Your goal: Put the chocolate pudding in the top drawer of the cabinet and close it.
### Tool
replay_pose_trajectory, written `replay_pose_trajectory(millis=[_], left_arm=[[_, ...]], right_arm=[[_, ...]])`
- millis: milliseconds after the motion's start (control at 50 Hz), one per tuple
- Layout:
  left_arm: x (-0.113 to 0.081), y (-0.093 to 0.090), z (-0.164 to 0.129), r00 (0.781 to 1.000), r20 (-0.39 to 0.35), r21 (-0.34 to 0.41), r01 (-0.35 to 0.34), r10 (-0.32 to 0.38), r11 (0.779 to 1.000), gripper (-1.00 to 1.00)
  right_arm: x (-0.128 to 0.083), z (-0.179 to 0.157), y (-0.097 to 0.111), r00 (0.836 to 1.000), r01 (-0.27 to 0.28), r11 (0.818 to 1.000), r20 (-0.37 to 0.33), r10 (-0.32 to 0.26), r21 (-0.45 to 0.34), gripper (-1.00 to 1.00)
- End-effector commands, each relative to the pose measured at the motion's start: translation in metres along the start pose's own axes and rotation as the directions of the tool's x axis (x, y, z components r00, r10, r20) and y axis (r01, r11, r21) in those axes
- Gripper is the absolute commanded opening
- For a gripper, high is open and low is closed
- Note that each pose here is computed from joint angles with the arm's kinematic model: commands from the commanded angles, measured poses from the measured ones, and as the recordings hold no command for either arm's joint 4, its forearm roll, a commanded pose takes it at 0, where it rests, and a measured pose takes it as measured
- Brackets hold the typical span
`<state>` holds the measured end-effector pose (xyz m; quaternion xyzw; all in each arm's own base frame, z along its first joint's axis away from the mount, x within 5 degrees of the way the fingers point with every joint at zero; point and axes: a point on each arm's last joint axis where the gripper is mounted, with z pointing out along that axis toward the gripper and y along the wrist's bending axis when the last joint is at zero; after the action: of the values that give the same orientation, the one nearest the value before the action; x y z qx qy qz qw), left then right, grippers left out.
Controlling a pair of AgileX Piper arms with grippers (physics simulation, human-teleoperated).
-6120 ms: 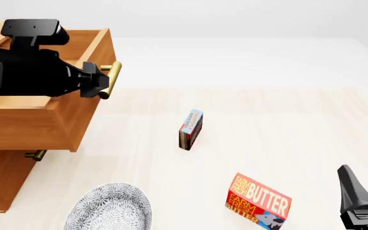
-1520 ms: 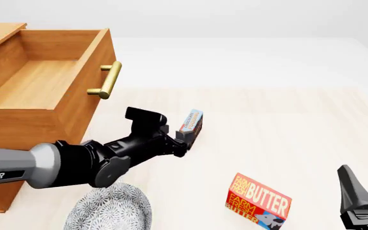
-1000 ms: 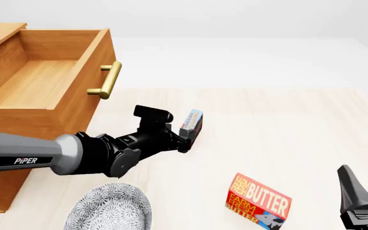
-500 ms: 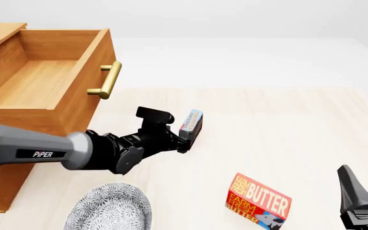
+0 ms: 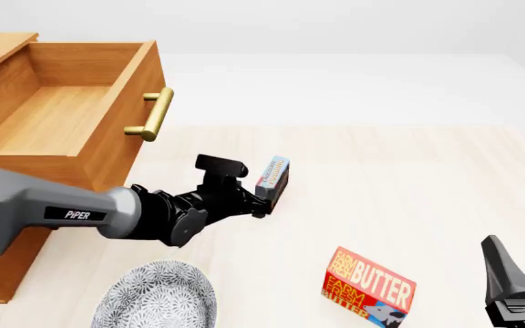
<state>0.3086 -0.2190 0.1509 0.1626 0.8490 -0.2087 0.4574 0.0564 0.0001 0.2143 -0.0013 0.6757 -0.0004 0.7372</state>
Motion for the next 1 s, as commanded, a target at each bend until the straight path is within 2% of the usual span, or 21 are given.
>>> replay_pose_trajectory(millis=[20,1000], left_arm=[[0.004,0.002,0.007,1.0,-0.006,-0.004,0.013,-0.013,1.0,1.0],[0.012,-0.002,0.032,0.999,-0.016,0.007,0.04,-0.04,0.999,1.0]], right_arm=[[0.0,0.0,0.0,1.0,0.0,1.0,0.0,0.0,0.0,1.0],[0.0,0.0,0.0,1.0,0.0,1.0,0.0,0.0,0.0,1.0]])
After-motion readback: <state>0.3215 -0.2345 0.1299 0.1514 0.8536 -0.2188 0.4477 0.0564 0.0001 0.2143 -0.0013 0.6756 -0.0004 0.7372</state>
